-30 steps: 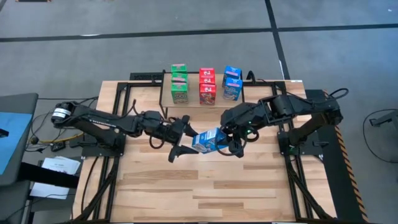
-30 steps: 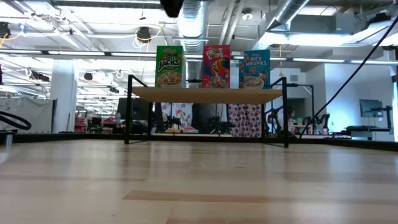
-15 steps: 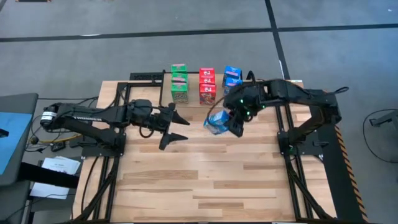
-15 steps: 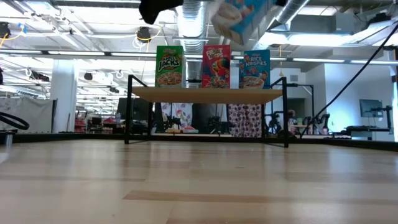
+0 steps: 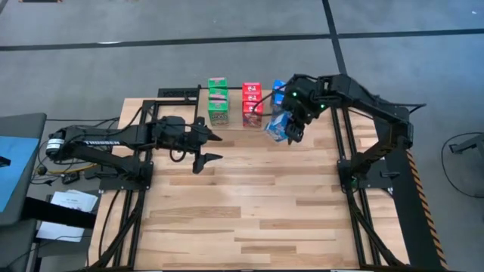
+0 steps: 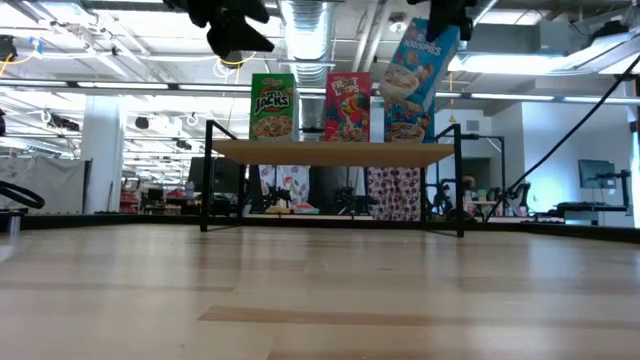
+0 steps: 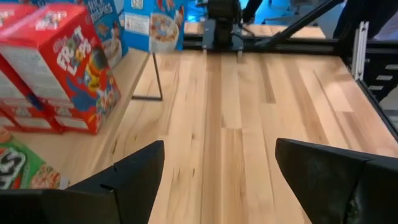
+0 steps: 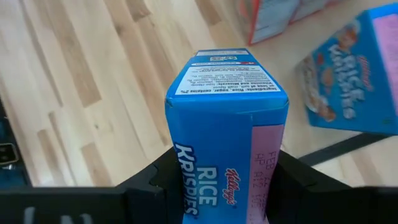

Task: Stack cereal on shelf
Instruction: Put the blue cereal box on the shelf aligned with the other blue cereal boxes

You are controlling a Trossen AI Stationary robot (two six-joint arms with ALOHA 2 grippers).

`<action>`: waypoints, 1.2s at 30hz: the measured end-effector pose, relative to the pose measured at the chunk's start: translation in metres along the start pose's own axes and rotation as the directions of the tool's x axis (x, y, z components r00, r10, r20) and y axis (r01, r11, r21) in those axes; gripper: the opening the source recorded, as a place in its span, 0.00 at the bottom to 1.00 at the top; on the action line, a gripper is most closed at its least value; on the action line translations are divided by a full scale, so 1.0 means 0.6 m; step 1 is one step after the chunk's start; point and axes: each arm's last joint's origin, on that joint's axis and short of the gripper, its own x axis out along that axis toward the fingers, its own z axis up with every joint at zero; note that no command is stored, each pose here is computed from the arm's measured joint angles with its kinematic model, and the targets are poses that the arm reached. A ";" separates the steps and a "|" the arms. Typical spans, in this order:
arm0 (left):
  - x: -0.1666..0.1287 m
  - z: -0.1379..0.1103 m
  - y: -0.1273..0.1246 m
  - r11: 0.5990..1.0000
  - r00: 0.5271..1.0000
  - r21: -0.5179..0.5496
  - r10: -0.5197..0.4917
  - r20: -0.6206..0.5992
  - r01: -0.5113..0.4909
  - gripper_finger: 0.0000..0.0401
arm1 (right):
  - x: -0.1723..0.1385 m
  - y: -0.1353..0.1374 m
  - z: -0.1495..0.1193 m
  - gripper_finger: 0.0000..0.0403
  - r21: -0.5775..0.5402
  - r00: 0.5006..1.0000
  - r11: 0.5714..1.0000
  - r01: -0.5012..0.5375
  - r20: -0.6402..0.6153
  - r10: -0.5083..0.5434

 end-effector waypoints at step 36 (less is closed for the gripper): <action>0.000 -0.011 0.001 0.999 0.998 -0.053 0.003 -0.070 -0.006 0.74 | -0.048 -0.044 0.072 0.45 -0.187 0.998 0.980 0.066 0.032 -0.061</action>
